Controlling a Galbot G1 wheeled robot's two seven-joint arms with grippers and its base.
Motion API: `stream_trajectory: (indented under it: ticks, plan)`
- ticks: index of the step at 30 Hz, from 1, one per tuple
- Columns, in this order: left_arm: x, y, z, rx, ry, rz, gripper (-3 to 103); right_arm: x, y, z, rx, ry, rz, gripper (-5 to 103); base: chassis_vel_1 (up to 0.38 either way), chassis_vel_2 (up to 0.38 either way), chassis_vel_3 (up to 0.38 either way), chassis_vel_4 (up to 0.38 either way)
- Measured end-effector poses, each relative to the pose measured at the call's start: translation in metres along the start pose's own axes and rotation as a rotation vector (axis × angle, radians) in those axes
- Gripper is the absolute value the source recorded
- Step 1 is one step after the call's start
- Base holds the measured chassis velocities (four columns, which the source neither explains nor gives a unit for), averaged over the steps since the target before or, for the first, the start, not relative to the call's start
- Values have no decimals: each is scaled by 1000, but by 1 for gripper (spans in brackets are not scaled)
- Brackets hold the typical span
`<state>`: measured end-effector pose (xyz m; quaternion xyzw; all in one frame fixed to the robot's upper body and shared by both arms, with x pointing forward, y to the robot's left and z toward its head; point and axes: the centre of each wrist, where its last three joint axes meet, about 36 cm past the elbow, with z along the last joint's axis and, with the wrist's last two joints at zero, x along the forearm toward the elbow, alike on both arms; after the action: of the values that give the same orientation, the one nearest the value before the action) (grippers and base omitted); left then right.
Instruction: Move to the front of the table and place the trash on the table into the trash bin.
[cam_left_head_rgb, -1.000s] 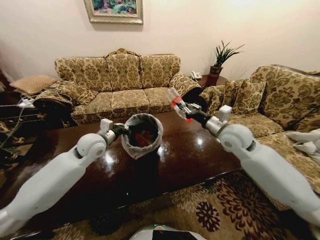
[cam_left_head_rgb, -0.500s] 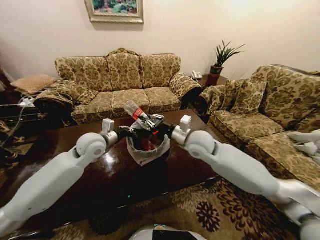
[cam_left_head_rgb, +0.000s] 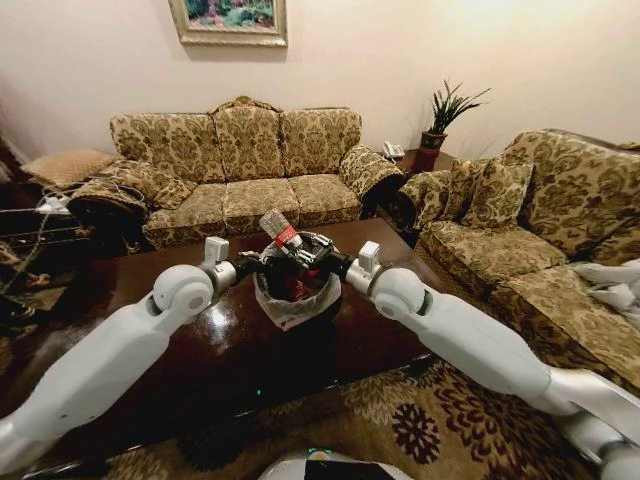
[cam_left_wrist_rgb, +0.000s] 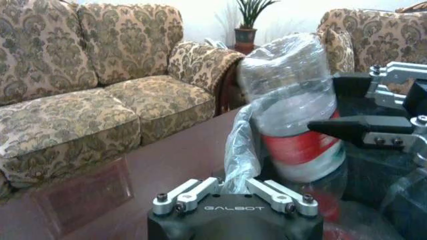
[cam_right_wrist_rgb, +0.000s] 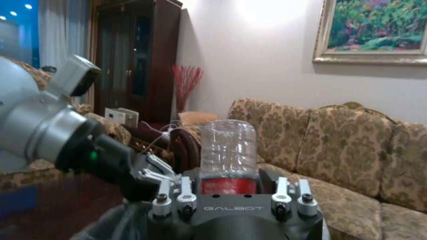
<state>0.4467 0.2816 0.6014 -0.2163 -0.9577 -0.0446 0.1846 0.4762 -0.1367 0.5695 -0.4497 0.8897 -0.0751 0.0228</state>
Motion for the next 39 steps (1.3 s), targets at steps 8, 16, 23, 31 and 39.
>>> stream_trajectory:
  ticks: [8, 16, 23, 31, 39]
  plan:
    - [0, 7, -2, -25, -9, -30, 1, 24, -9, -28, -10, -48, 59, 90, 0, 0, 0, 0]
    - [1, 18, 2, -63, -33, -117, 1, 70, -24, -38, -9, -18, 225, 100, 0, 0, 0, 0]
    - [16, 20, 1, -97, -39, -226, 1, 95, -33, -31, 5, 56, 465, 100, 0, 0, 0, 0]
    - [20, 33, -2, -84, -44, -299, 1, 132, -44, -32, -22, 89, 708, 100, 0, 0, 0, 0]
    - [28, 38, -5, -88, -49, -313, 1, 167, -36, -23, -52, 123, 778, 100, 0, 0, 0, 0]
